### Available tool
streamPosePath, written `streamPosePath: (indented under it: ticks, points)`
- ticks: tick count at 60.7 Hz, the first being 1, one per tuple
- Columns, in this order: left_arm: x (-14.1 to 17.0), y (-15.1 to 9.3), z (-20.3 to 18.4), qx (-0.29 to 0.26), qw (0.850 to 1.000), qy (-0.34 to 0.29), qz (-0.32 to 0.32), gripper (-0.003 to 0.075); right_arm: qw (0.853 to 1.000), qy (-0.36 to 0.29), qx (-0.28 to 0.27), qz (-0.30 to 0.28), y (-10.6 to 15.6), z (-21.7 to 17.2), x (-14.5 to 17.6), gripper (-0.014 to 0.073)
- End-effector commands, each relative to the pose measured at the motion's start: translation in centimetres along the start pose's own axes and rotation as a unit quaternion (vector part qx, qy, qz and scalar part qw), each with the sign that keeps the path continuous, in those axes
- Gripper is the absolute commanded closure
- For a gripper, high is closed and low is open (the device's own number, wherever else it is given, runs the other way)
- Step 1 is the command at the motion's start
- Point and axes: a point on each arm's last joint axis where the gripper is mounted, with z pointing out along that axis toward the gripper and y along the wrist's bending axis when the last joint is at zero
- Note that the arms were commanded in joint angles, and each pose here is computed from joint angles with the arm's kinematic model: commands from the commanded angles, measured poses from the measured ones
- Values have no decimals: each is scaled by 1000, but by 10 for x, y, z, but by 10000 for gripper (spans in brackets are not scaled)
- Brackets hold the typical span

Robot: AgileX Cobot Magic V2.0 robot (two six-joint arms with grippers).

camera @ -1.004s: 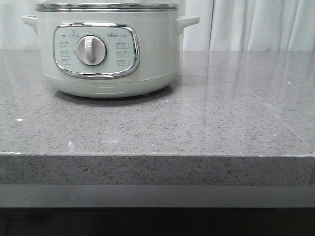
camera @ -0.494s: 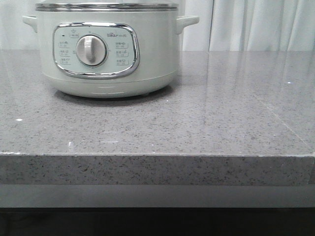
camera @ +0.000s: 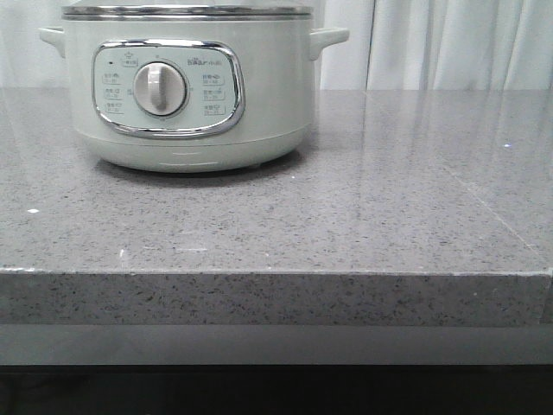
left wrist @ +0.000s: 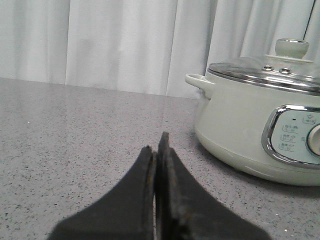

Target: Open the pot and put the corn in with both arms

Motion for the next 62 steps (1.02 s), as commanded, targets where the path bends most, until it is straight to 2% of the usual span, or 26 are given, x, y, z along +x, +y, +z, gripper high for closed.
streamPosePath:
  ticks: [1, 11, 62]
  points:
    - [-8, 0, -2, -2, 999, -50, -3, 741, 999, -49, 3, -7, 0, -2, -8, 662]
    - [-8, 0, -2, -2, 999, -50, -3, 741, 999, -44, 28, -12, -3, -2, -7, 662]
    - [-8, 0, -2, -2, 999, -50, -3, 741, 999, -42, 29, -12, -3, -2, -7, 662]
